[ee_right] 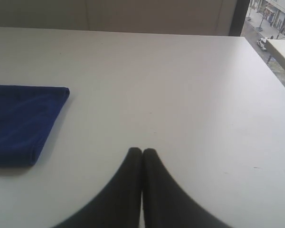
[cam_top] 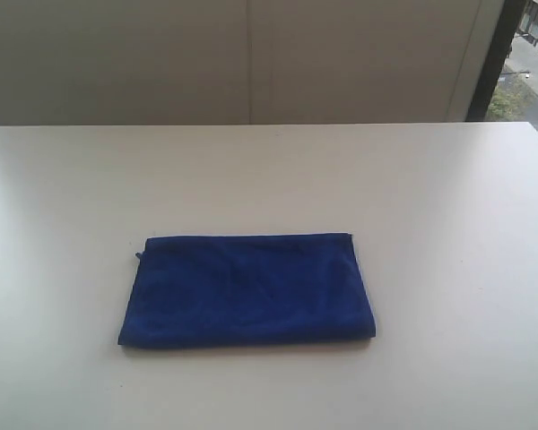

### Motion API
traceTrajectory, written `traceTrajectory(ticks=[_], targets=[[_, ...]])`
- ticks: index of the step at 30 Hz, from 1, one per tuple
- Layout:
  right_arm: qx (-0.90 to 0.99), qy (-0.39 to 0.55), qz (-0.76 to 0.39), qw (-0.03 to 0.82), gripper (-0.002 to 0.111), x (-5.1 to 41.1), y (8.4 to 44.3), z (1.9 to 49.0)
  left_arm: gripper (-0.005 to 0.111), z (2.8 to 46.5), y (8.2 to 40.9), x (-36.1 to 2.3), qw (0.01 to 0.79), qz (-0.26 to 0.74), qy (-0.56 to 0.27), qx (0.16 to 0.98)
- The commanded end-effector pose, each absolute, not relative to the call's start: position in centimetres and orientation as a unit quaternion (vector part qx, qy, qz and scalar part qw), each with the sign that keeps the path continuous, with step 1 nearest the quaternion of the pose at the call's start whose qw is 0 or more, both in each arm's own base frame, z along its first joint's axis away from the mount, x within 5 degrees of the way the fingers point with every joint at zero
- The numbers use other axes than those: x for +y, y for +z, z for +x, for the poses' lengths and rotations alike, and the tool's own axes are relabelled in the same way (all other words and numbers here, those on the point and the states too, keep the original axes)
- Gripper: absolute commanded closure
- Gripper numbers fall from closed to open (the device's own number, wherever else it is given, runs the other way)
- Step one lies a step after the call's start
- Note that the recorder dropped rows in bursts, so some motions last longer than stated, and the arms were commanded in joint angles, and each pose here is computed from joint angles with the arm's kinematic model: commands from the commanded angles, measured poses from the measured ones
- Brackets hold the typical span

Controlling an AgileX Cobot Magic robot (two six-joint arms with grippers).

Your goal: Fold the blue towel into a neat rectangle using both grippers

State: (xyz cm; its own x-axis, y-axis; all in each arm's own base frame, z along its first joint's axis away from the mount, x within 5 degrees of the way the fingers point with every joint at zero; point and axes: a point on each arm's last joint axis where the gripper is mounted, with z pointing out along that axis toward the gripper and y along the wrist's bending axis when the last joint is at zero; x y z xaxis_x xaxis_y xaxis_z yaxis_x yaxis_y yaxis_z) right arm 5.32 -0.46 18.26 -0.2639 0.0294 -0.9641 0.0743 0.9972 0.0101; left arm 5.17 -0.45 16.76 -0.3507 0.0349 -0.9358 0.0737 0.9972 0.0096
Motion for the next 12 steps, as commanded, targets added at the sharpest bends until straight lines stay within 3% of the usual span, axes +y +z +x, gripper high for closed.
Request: traceTrajectory(ticks=[1,12], targets=[[0.791,-0.02,0.03,0.611,0.108,-0.46,18.23,5.33,0.107,5.17,16.69,-0.46,0.571,0.028,-0.021,0.82],[0.791,-0.02,0.03,0.611,0.108,-0.46,18.23,5.33,0.107,5.17,16.69,-0.46,0.571,0.028,-0.021,0.82]])
